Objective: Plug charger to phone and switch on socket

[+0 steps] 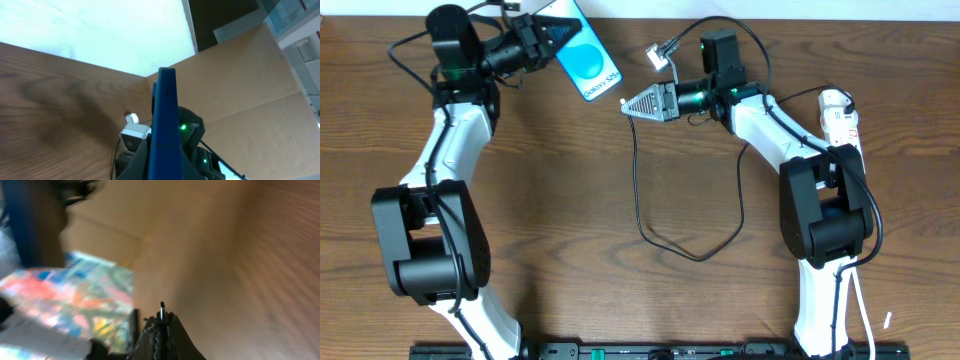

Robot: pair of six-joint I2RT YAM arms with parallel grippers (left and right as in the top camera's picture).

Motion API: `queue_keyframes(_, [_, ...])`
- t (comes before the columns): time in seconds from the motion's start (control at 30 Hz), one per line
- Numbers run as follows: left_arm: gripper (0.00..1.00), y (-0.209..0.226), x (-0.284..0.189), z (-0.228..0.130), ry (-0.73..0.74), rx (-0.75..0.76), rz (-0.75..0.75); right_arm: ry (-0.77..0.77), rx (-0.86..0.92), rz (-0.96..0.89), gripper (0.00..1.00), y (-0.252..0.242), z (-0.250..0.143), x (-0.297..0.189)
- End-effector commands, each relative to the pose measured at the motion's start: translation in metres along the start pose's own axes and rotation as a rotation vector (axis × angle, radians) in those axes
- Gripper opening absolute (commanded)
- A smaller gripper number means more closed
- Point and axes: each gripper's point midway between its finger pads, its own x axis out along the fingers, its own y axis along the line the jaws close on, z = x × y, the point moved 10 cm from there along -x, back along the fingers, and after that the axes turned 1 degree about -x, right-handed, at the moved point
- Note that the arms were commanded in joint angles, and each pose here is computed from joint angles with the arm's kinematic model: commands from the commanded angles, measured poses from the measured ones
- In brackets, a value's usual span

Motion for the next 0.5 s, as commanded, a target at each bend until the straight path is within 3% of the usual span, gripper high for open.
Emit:
queue_keyframes(0.0, [0.07,-0.018,-0.013,0.009,-0.024,0.025,-0.012,-0.079,-0.033,-0.229,0.01,-0.006,0.008,-0.008])
queue_keyframes(0.17, [0.08,-0.017,-0.014,0.009,-0.026,0.025,-0.011,-0.137,0.069,-0.595,0.01,-0.033,0.001,-0.019])
queue_keyframes(0.33, [0.08,-0.017,-0.014,0.009,-0.025,0.025,-0.011,-0.163,0.162,-1.107,0.01,-0.059,-0.015,-0.046])
queue_keyframes(0.47, [0.07,-0.017,-0.014,0.009,-0.025,0.025,-0.011,-0.159,0.194,-1.303,0.01,-0.064,-0.023,-0.06])
